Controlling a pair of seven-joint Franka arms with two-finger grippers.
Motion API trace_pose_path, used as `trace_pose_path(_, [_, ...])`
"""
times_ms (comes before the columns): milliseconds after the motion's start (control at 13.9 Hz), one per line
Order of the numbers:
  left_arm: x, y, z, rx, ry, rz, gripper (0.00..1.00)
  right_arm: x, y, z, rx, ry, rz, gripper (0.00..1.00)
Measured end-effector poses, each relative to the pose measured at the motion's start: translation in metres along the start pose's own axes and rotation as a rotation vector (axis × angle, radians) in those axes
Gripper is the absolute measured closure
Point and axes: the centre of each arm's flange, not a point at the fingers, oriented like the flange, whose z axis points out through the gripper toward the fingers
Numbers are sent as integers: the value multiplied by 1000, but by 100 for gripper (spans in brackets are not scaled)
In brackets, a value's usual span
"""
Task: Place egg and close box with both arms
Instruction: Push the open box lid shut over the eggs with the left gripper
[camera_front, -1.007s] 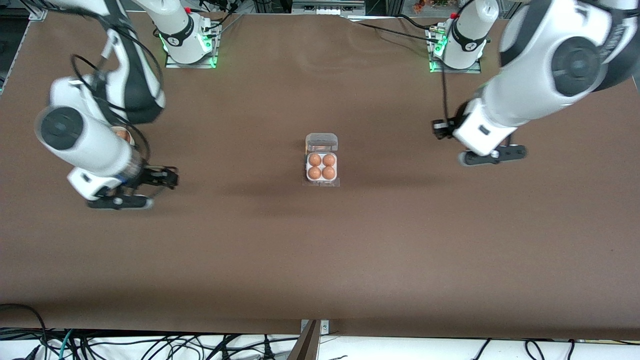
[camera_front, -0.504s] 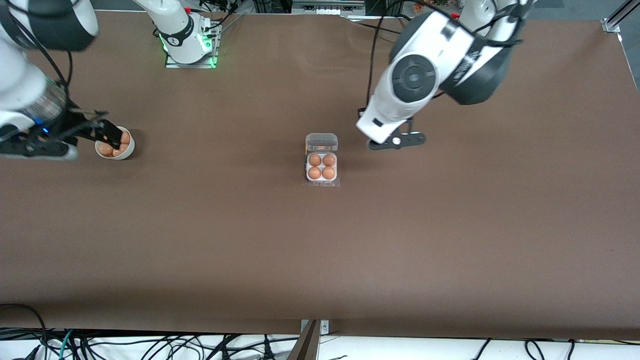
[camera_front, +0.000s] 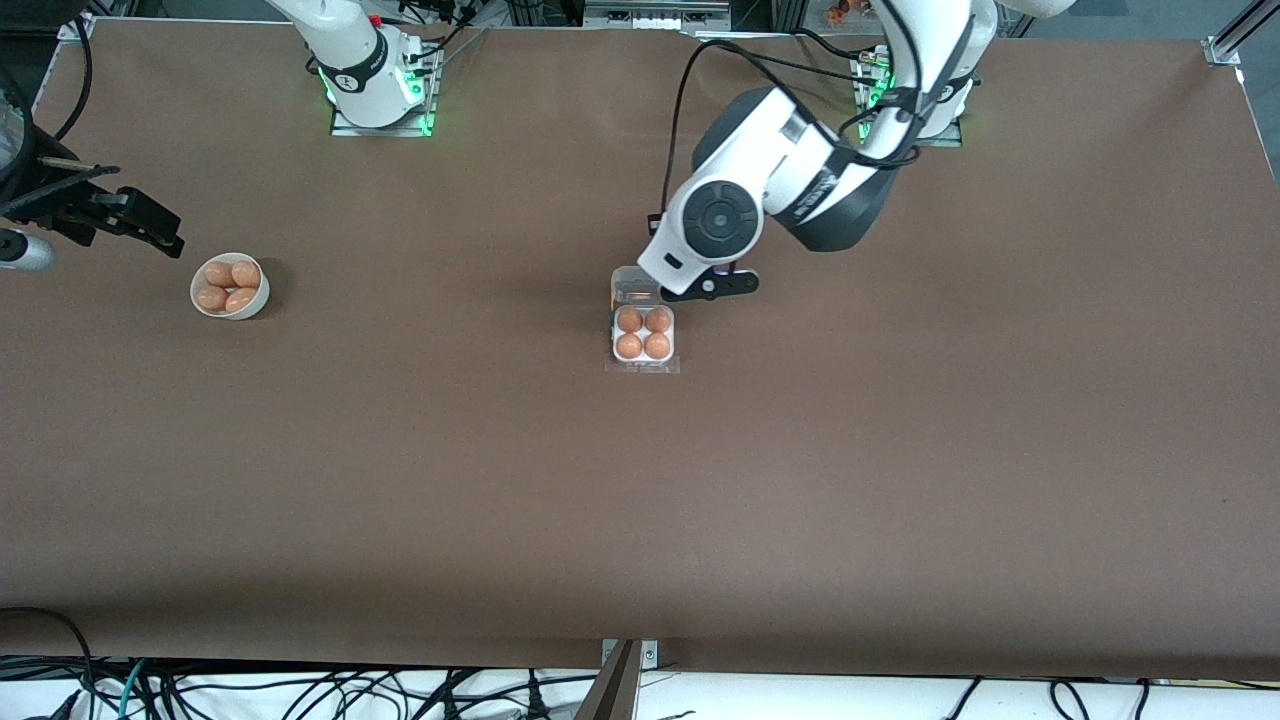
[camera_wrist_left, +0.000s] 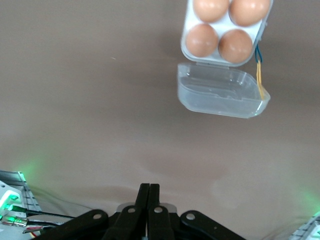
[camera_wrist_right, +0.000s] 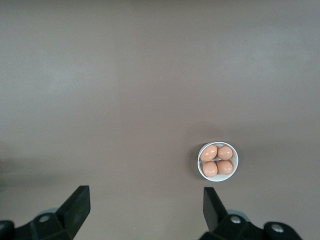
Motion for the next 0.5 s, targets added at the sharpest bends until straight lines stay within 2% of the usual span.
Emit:
trace_pose_path(288, [4, 38, 35, -10, 39, 30, 95, 4, -3, 6, 9, -3, 0, 0])
trace_pose_path(504, [11, 49, 65, 20, 20, 31, 95, 7, -5, 11, 9, -11, -2, 0])
